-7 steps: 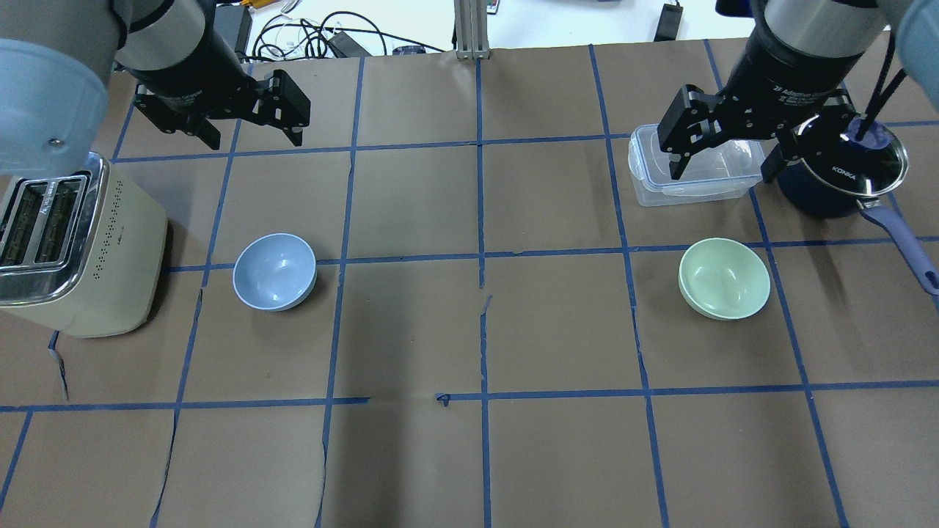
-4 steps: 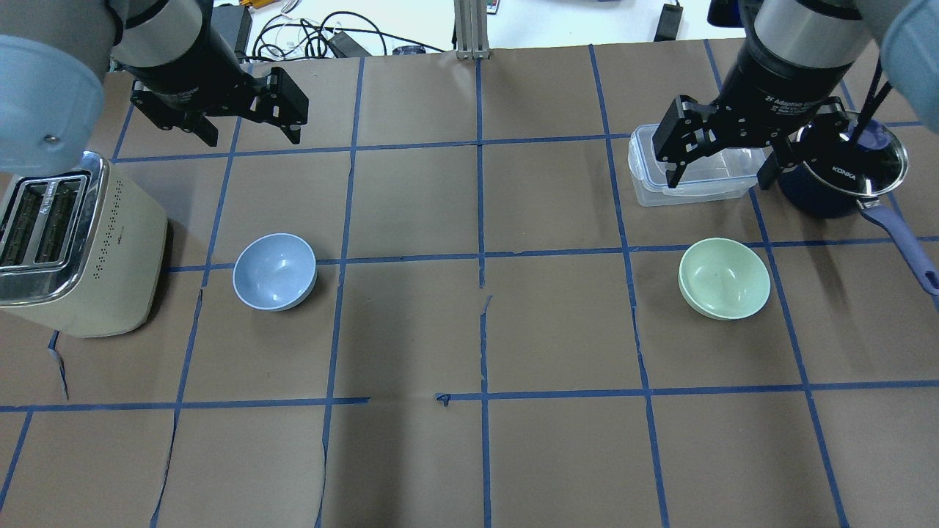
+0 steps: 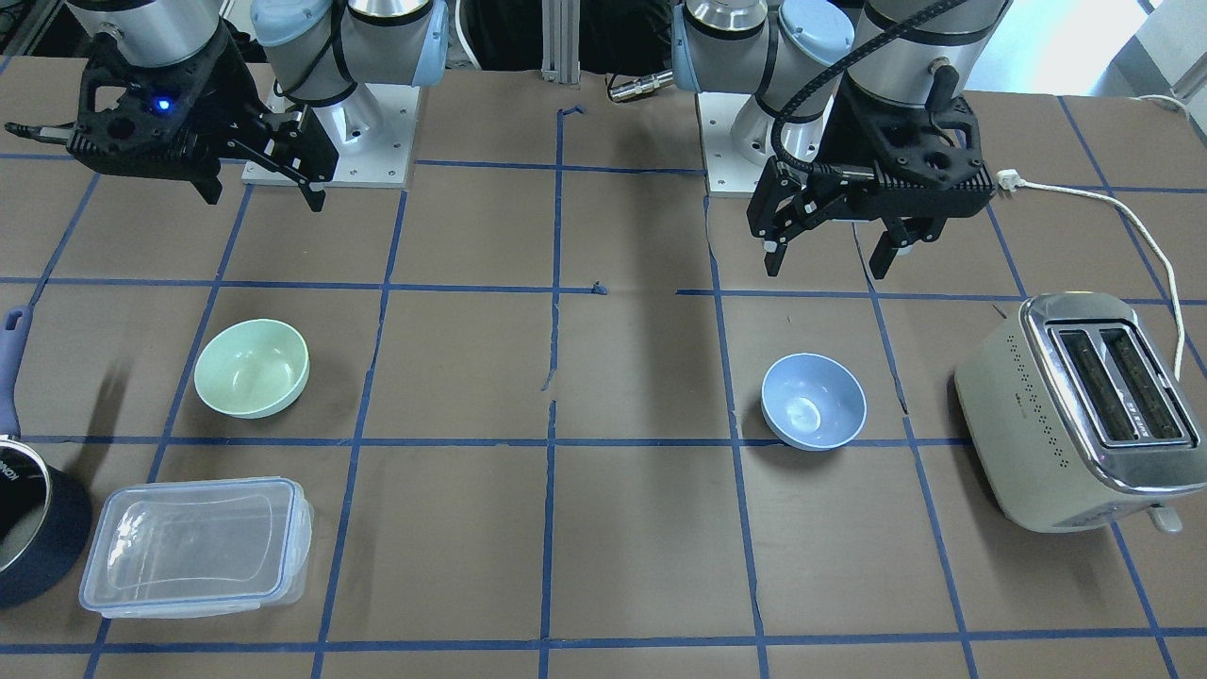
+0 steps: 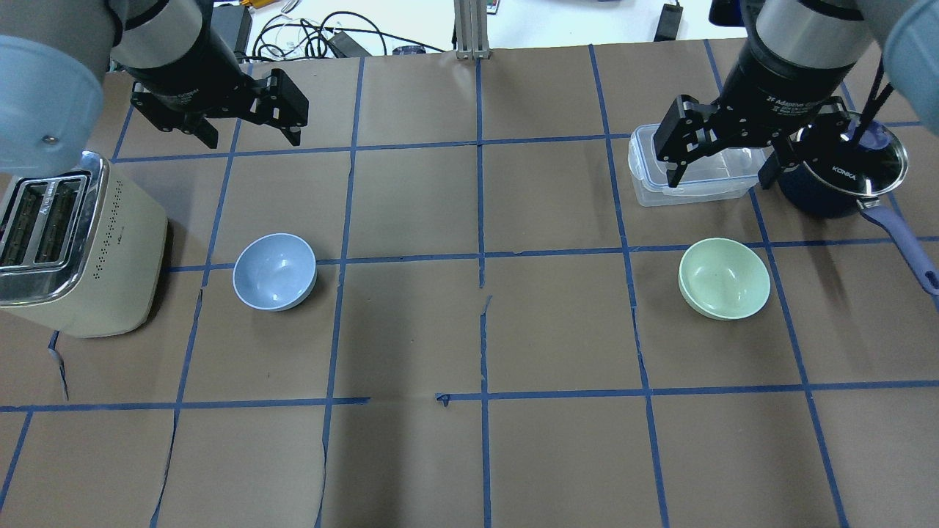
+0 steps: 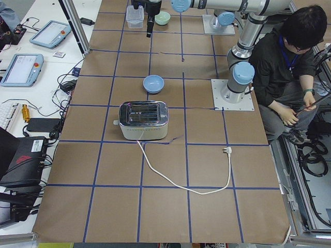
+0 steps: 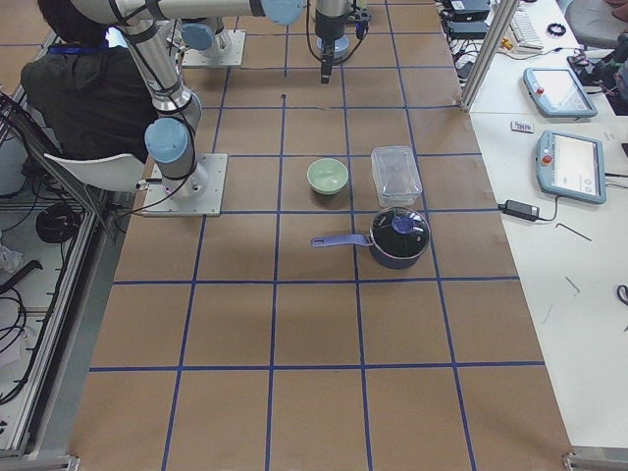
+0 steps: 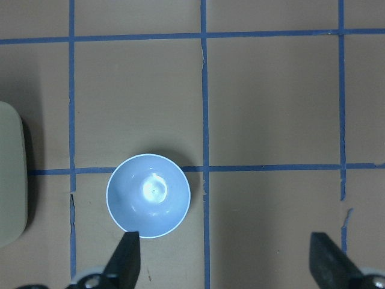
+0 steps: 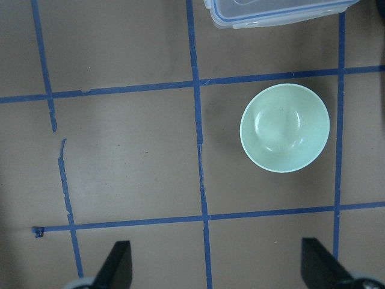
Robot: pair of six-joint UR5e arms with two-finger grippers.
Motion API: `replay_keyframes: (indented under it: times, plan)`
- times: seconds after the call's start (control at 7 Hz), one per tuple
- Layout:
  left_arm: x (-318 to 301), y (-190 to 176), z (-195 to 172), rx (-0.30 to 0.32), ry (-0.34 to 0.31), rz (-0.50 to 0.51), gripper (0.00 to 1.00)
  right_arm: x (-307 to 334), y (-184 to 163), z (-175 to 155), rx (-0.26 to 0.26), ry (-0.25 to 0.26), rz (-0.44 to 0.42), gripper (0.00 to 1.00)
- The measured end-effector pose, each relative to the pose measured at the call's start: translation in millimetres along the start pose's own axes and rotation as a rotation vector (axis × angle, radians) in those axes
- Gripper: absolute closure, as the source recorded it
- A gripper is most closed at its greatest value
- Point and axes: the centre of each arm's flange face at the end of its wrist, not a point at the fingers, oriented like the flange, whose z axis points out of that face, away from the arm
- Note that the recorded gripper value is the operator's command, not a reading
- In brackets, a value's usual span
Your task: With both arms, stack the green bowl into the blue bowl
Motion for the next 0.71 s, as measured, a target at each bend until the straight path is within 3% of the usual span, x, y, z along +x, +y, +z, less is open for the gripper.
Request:
replay_keyframes:
  times: [0.71]
  plan:
    - [-13,-7,-5,0.010,-0.007,0.004,0.00,0,0,0,-0.002,0.000,0.001,0.00]
